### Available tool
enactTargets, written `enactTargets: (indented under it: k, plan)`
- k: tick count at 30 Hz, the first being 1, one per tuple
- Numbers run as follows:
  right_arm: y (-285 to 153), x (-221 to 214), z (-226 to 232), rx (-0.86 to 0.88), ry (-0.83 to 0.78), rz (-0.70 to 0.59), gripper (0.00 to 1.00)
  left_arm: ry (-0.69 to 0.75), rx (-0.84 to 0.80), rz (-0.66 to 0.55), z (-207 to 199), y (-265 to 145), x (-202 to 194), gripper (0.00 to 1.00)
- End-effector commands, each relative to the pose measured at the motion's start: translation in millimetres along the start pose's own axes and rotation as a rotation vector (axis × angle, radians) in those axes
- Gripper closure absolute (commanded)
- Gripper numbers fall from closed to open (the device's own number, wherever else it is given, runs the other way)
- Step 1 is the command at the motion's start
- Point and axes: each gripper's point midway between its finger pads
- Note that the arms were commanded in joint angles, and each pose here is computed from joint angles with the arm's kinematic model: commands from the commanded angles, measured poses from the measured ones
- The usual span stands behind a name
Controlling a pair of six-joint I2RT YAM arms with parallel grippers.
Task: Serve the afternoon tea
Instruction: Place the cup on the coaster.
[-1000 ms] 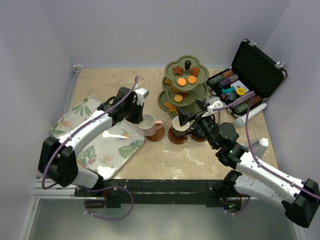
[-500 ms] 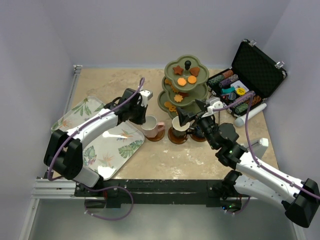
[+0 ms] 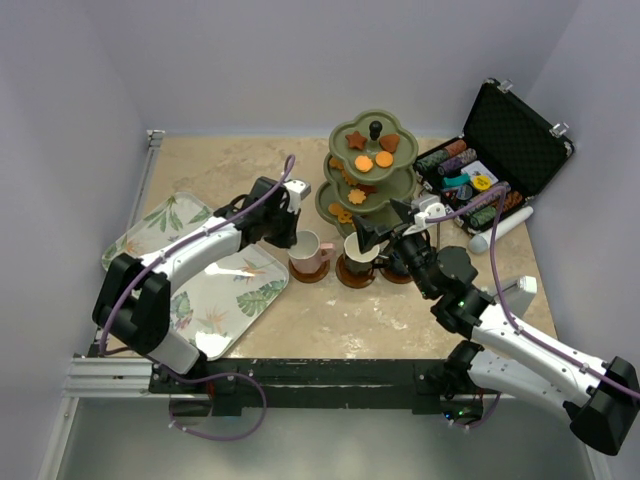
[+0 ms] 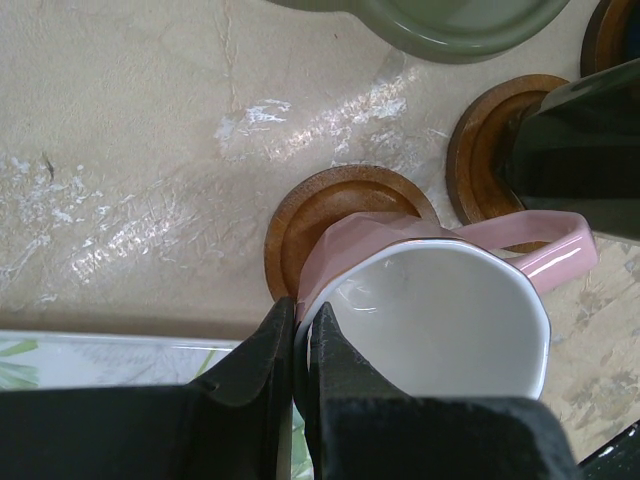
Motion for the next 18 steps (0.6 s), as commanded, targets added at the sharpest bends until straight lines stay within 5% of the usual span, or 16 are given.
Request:
enactTargets:
  k: [1, 10, 18]
  plan:
    - [-1.1, 15.2, 6.1, 0.029, 0.016, -0.057, 0.02, 0.003, -0.025, -0.119, -6.1, -1.8, 41.0, 1.00]
    - [-1.4, 12.9, 5.9, 0.030, 0.017, -0.051, 0.02, 0.022, 0.006, -0.071, -3.2, 1.9, 33.6, 1.00]
    - [-2.0, 9.0, 6.0, 0.035, 0.017, -0.040, 0.02, 0.029, 0.032, -0.075, -1.0, -3.6, 38.7, 0.75]
Point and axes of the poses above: each gripper's point midway between its finger pads, its own y axis out along the fingers, its own z axis along the line the jaws close on, x = y × z, and after that the axes turned 14 degrees about y, right-handed
